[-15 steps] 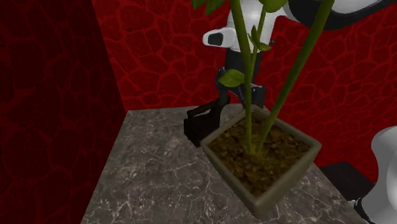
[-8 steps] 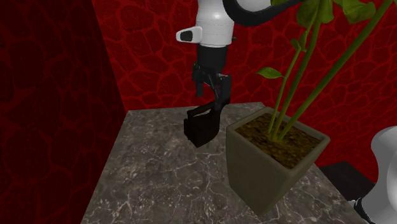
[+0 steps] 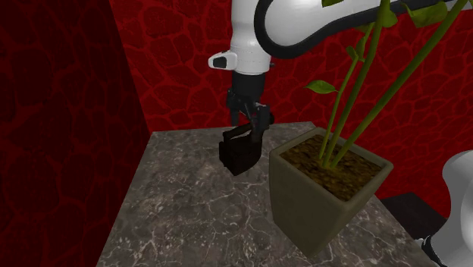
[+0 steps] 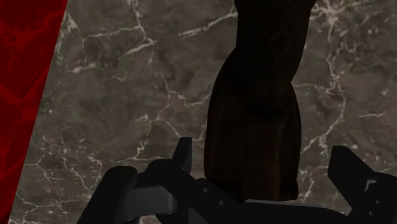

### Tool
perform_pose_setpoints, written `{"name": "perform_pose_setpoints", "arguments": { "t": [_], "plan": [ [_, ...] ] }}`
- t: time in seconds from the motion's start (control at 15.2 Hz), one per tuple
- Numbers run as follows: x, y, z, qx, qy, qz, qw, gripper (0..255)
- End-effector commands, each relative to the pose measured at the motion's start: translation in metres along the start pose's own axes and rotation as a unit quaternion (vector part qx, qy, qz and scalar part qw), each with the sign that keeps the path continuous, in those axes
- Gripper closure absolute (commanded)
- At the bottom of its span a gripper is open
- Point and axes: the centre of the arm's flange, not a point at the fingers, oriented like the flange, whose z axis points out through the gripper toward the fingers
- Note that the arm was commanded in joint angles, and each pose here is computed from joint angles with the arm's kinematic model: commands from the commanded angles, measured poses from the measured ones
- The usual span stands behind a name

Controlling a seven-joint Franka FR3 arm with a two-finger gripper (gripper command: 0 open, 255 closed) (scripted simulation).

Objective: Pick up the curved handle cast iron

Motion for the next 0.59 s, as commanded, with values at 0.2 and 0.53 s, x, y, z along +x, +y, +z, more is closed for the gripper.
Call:
{"name": "perform_pose_setpoints", "arguments": {
  "t": [0.2, 0.53],
  "plan": [
    [-0.0003, 0.0, 0.0051, 0.0, 0.0, 0.0, 1.0, 255],
    [-0.0003, -0.0001, 0.0053, 0.0, 0.0, 0.0, 1.0, 255]
  ]
}}
